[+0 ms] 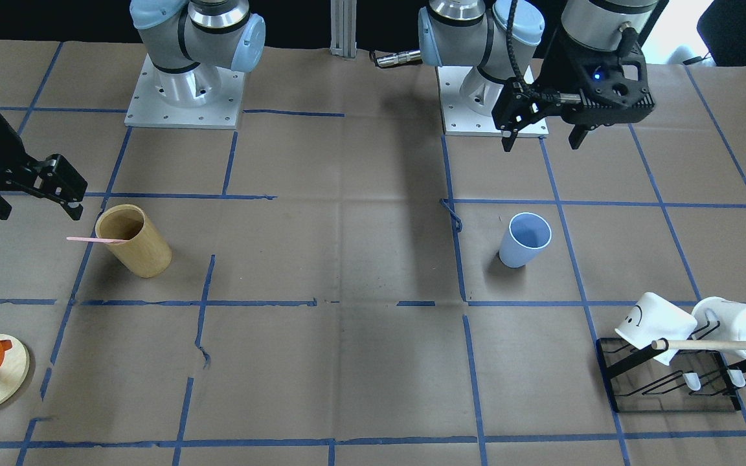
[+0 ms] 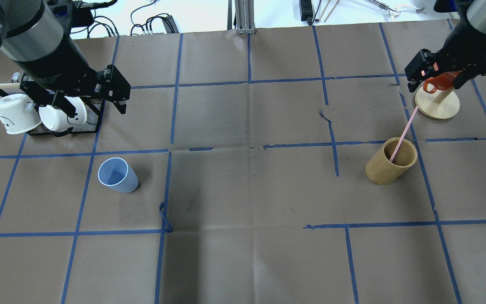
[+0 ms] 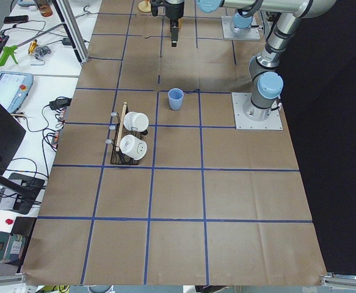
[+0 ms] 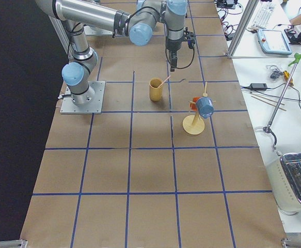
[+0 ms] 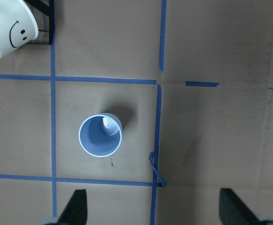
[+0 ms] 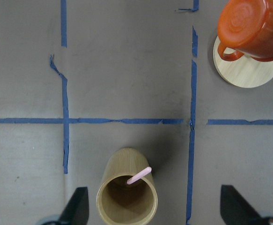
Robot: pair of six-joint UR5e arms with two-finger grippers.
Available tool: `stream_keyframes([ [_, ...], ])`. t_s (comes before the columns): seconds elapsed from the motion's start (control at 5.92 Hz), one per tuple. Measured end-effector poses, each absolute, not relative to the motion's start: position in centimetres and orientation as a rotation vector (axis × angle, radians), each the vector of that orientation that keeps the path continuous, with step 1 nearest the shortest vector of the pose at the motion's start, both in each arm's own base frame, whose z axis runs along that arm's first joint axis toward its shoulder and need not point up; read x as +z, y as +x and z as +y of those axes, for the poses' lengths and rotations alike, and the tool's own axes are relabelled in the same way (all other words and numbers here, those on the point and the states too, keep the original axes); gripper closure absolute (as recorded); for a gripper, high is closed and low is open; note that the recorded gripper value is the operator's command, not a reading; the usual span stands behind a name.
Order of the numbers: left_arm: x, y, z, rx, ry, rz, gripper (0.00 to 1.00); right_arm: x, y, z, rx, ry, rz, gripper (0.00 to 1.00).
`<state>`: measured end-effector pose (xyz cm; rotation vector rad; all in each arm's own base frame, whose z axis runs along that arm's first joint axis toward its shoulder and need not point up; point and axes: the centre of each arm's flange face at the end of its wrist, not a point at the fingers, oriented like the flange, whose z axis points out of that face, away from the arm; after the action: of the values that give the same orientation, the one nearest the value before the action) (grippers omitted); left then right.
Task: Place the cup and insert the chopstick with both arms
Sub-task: 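Grasp the light blue cup with the left gripper while the right grasps the chopstick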
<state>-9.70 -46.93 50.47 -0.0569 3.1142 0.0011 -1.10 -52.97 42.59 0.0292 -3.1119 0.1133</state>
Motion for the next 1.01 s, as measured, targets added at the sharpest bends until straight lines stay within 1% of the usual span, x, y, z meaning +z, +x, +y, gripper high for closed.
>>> stream_keyframes([
  [0.17,48.1,-6.9,-47.6,0.074,-0.016,3.117,0.02,39.7,-1.1,-52.6,0.173,0.025,-3.100,0.00],
  [0.51,39.4,-4.5,-48.1,0.146,0.006,3.127,0.03,35.9,-0.7,-51.4,0.240,0.009,-3.088,0.01],
  [0.68,34.2,-4.4,-48.0,0.142,0.005,3.129,0.04,35.0,-0.5,-50.8,0.231,0.002,-3.090,0.25],
  [0.85,29.8,-4.4,-48.0,0.158,0.005,3.131,0.05,34.6,-0.5,-50.5,0.225,-0.003,-3.091,0.53],
  [1.01,26.8,-4.4,-47.9,0.197,0.006,3.134,0.23,34.6,-0.4,-50.4,0.225,-0.004,-3.091,0.71],
])
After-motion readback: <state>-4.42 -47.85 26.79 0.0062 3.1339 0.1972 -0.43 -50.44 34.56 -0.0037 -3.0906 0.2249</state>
